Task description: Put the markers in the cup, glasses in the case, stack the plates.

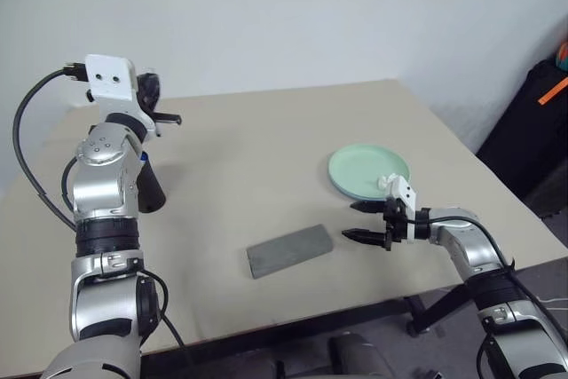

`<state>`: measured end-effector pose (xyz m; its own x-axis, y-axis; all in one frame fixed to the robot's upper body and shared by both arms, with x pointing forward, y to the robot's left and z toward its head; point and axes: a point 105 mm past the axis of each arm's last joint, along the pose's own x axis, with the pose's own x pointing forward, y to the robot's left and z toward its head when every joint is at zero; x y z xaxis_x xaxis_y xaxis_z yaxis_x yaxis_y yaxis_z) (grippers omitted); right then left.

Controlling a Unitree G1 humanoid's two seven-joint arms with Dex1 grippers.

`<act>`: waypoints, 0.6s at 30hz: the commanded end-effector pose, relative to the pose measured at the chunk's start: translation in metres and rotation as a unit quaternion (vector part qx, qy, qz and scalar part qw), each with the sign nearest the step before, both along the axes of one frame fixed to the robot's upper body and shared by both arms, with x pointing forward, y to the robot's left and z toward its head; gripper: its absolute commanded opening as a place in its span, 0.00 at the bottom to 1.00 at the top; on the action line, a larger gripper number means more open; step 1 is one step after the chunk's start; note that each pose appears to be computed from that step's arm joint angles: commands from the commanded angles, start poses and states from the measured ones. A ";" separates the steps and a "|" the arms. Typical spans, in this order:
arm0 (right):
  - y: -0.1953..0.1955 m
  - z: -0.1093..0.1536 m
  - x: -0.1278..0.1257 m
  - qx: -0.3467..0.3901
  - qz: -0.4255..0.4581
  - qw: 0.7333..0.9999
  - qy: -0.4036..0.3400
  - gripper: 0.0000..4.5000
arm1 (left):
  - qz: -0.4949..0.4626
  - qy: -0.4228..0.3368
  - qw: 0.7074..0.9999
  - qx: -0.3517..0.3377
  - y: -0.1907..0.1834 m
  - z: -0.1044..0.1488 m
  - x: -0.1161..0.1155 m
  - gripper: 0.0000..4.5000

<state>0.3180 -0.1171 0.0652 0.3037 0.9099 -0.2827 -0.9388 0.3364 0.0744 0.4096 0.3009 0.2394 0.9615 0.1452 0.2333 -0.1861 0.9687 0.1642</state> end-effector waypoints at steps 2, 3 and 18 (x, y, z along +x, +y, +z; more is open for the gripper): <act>0.000 0.014 0.005 0.006 -0.002 1.000 -0.031 0.96 | 0.079 -0.055 0.995 0.027 0.031 0.026 -0.011 0.01; -0.001 0.013 0.005 0.006 -0.003 1.000 -0.030 0.96 | 0.086 -0.054 0.994 0.036 0.034 0.025 -0.012 0.01; -0.001 0.013 0.005 0.004 -0.001 1.000 -0.031 0.96 | 0.120 -0.031 0.989 0.080 0.043 -0.004 -0.026 0.01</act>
<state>0.3181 -0.1174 0.0647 0.3091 0.9082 -0.2823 -0.9374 0.3410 0.0708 0.3871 0.3466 0.2178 0.9060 0.3326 0.2619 -0.4045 0.8626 0.3038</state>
